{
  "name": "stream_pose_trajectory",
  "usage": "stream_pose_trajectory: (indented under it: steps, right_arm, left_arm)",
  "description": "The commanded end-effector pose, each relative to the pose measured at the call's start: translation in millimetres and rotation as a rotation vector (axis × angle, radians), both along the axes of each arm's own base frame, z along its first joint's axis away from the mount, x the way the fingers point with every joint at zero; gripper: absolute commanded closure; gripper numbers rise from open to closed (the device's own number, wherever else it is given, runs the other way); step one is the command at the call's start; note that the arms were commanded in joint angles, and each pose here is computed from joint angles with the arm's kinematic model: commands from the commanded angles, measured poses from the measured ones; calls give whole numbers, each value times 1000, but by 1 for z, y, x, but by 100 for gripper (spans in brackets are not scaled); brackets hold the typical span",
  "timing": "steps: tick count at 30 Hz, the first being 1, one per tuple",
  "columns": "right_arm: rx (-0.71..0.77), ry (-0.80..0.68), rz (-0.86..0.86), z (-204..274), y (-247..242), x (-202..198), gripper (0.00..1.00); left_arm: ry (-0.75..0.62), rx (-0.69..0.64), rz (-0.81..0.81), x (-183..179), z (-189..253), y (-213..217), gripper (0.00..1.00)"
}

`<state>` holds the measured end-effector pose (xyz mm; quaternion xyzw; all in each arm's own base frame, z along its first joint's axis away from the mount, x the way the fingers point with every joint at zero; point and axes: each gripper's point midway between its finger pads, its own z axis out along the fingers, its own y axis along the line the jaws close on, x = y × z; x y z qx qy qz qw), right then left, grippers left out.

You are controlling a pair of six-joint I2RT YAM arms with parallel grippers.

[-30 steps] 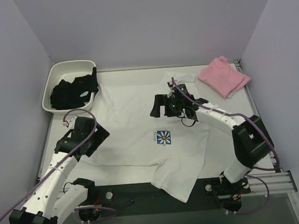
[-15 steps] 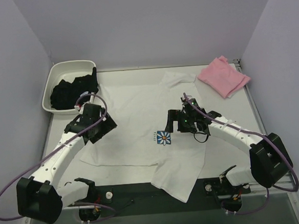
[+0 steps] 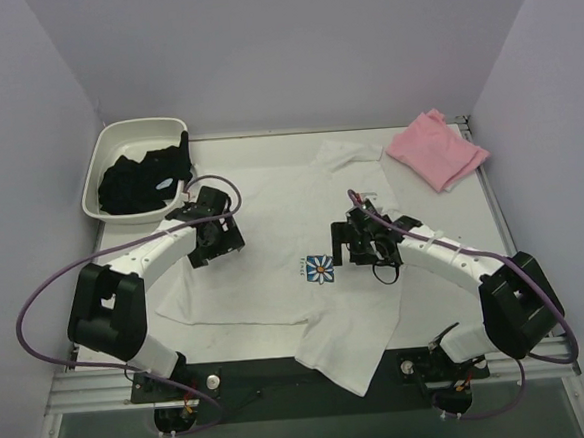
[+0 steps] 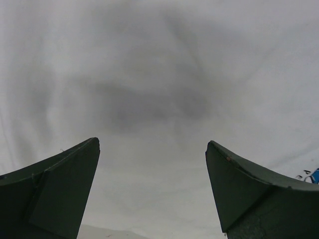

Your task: Fold and stack the t-shirts

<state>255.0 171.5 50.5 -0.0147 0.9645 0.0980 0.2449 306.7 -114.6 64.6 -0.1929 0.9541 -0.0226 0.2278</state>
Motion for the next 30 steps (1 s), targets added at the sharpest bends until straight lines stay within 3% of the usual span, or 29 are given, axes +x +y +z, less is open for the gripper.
stream_pose_trajectory:
  steps: [1, 12, 19, 30]
  right_arm:
    - [-179, 1, -46, 1, -33, -5, 0]
    - [-253, 118, -76, -38, -34, -5, 0]
    - [-227, 170, -100, -54, -32, 2, 0]
    - [-249, 226, -228, -59, -73, 32, 0]
  left_arm:
    - [32, 99, -7, -10, -6, 16, 2]
    - [135, 167, -17, -9, -38, 18, 3]
    - [171, 179, -14, 0, -55, 13, 3]
    - [221, 165, -18, 30, -80, -6, 3]
